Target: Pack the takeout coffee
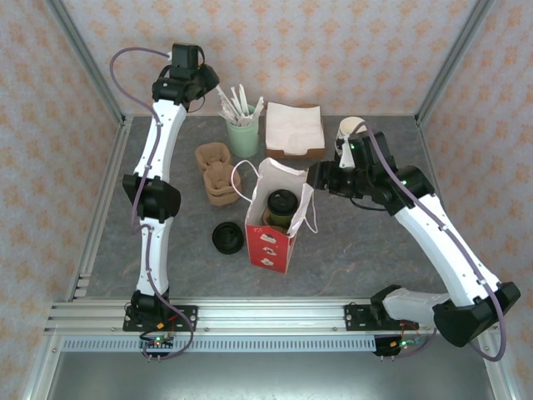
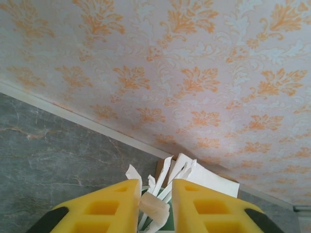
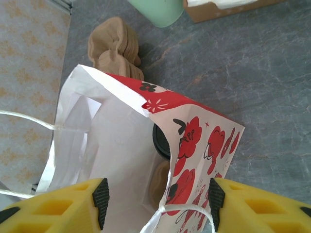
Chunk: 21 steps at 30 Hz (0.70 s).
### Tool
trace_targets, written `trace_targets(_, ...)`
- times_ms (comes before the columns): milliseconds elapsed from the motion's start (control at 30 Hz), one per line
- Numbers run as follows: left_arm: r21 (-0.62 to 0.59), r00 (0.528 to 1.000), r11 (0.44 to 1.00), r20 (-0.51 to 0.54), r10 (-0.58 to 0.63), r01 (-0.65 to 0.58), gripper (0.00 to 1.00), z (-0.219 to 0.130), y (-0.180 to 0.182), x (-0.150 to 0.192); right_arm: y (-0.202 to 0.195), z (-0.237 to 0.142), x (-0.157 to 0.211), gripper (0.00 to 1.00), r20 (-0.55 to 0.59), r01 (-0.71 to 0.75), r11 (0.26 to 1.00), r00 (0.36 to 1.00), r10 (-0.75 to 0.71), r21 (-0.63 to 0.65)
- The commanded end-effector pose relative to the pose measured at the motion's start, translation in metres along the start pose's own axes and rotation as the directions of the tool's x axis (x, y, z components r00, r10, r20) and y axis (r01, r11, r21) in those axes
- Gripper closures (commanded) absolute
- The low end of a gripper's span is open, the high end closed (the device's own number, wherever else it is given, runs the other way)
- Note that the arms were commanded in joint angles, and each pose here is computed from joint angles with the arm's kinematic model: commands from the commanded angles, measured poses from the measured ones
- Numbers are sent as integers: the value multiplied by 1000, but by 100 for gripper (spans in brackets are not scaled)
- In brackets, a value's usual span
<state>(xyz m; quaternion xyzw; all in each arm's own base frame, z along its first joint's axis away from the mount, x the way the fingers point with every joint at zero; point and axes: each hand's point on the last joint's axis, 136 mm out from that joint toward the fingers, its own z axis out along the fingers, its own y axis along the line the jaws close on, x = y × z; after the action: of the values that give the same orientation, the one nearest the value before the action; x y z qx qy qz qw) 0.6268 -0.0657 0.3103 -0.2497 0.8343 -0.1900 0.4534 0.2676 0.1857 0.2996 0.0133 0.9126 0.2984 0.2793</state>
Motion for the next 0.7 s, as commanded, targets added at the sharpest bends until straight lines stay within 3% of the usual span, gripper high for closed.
trace_targets(0, 29, 999, 999, 35, 23, -24, 82, -9, -9, -12, -1, -14, -10, 42, 65, 23, 1000, 998, -25, 20)
trace_targets(267, 82, 996, 995, 77, 41, -48, 99, -42, -31, -28, -5, -38, -35, 43, 155, -11, 999, 988, 6, 32)
trace_targets(667, 221, 979, 962, 164, 124, -159, 100, -134, -99, -37, -12, -49, -75, 46, 231, -61, 994, 972, 38, 96)
